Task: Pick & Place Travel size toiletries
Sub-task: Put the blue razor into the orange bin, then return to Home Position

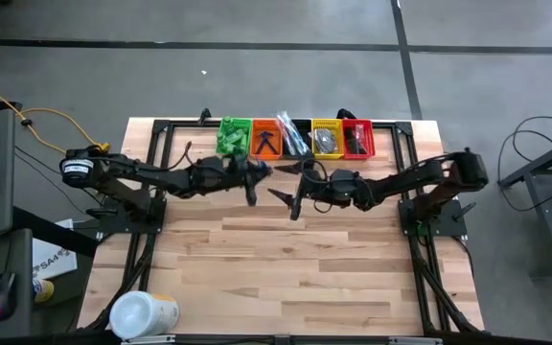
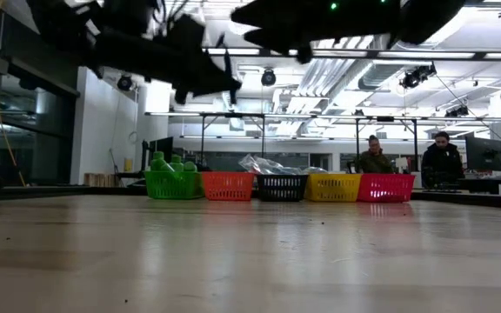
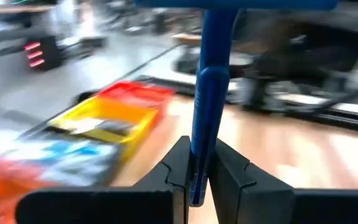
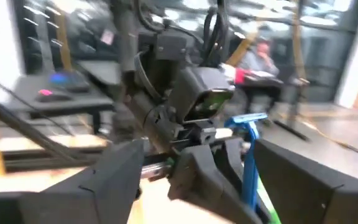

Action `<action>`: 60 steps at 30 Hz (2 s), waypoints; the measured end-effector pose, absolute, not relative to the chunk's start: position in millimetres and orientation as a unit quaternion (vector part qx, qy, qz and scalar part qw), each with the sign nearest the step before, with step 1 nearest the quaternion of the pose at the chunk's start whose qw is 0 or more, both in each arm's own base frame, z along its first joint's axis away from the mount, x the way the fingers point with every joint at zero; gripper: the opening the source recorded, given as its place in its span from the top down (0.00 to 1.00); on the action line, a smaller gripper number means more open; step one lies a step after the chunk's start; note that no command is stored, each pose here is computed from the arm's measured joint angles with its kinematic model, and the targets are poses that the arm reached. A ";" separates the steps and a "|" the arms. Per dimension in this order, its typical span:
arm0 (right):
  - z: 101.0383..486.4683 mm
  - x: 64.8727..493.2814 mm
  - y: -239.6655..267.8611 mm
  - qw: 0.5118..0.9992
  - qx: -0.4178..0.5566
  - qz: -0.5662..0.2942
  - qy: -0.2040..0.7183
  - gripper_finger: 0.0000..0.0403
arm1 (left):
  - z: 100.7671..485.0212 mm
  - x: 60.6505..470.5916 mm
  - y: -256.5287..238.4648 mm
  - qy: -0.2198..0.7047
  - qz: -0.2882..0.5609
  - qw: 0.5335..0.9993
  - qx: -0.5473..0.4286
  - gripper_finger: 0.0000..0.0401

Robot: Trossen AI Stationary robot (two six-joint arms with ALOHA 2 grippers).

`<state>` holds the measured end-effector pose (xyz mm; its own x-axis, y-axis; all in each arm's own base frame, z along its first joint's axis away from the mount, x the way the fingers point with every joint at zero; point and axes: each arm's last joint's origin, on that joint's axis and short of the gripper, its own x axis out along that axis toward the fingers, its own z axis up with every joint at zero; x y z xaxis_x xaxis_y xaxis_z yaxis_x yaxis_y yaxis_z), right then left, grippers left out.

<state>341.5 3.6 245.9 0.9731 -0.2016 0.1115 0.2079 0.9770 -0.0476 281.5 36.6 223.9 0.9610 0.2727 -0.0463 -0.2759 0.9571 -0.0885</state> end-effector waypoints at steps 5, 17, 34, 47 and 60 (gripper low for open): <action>265.8 322.4 4.7 0.983 -0.032 -0.178 -0.012 0.23 | 218.5 271.3 83.3 0.039 0.254 0.963 -0.079 0.90; 279.1 306.9 8.3 0.977 -0.039 -0.211 0.010 0.25 | 210.6 283.8 178.0 0.218 0.329 0.896 -0.203 0.90; 276.6 306.8 9.1 0.977 -0.040 -0.210 0.022 0.25 | 197.4 309.2 203.7 0.291 0.352 0.863 -0.219 0.70; 274.1 306.7 10.5 0.977 -0.044 -0.207 0.035 0.25 | 236.9 299.7 176.6 0.283 0.324 0.889 -0.158 0.62; 271.7 293.9 17.6 0.984 -0.006 -0.155 0.084 0.25 | 248.1 231.3 89.2 0.203 0.301 0.927 -0.096 0.62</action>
<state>293.9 17.6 271.7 0.9374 -0.3069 -0.1645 0.3050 0.9516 -0.0372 231.3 89.2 248.1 0.7362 0.5196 -0.4336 -0.5978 0.7996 -0.0566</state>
